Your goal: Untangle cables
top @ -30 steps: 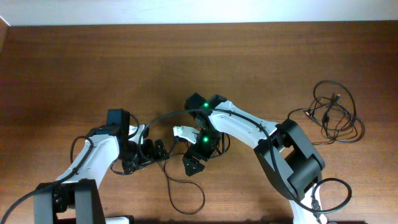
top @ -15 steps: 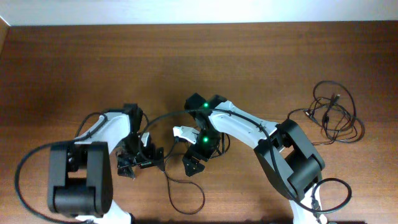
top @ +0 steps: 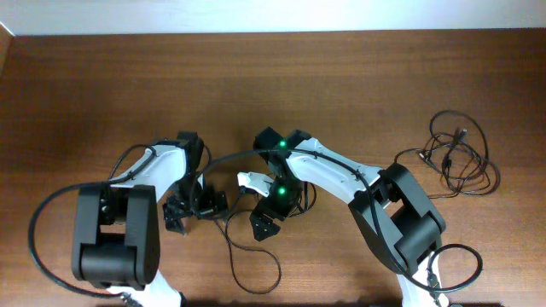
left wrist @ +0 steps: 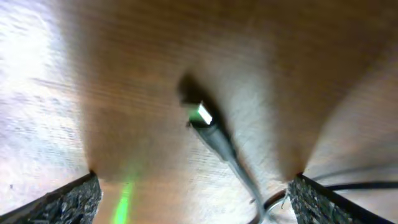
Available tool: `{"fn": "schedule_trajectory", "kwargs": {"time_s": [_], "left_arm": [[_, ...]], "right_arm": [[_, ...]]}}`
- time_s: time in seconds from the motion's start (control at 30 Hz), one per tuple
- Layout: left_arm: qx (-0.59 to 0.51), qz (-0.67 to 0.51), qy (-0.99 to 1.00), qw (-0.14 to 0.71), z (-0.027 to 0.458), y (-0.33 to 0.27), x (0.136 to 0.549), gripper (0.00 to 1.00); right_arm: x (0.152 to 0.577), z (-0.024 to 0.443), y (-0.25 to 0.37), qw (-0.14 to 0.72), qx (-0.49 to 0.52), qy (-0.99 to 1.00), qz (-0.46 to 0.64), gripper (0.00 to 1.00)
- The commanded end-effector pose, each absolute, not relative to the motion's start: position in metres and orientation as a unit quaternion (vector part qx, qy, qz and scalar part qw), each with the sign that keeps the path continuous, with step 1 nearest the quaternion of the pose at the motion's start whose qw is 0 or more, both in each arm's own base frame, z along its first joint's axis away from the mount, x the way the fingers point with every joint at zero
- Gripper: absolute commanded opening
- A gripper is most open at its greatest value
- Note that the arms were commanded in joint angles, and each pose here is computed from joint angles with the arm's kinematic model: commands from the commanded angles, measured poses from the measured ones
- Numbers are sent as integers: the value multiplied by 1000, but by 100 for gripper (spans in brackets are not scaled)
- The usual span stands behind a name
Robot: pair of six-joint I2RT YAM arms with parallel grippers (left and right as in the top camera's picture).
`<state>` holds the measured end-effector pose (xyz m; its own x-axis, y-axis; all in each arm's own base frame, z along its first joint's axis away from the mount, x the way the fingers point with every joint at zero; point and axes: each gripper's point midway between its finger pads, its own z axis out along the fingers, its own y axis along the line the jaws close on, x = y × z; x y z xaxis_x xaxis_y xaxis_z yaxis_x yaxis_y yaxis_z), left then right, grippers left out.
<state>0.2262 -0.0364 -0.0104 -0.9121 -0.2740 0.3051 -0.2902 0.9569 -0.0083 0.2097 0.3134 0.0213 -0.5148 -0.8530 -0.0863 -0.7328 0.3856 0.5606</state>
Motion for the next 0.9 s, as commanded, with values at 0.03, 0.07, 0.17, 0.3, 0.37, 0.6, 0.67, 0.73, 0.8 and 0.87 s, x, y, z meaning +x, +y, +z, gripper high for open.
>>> {"fn": "schedule_trajectory", "kwargs": {"time_s": [0.03, 0.07, 0.17, 0.3, 0.37, 0.6, 0.67, 0.73, 0.8, 0.87], "left_arm": [[146, 121, -982, -9, -46, -62, 318, 99], [150, 124, -981, -19, -46, -62, 324, 99], [162, 142, -975, -47, -29, -57, 350, 99], [154, 223, -959, -76, 28, -46, 394, 99], [176, 242, -951, -84, 39, -31, 401, 99], [260, 238, -931, -92, 39, 36, 396, 99], [262, 238, -931, -93, 39, 38, 396, 99], [262, 238, -931, -93, 39, 38, 395, 99], [262, 238, -931, -93, 39, 38, 396, 99], [262, 238, -931, -93, 39, 38, 396, 99]], "right_arm": [[198, 4, 307, 134, 477, -834, -245, 96], [198, 4, 307, 133, 479, -833, -242, 96], [195, 3, 311, 129, 488, -829, -239, 93], [197, -4, 311, 115, 513, -828, -194, 92], [197, -5, 312, 107, 531, -824, -166, 92], [174, -5, 330, 76, 616, -782, -59, 98], [171, -7, 332, 69, 627, -775, -40, 98], [167, -8, 333, 67, 630, -773, -35, 98], [166, -10, 333, 67, 628, -774, -35, 98], [165, -12, 330, 71, 627, -775, -34, 100]]}}
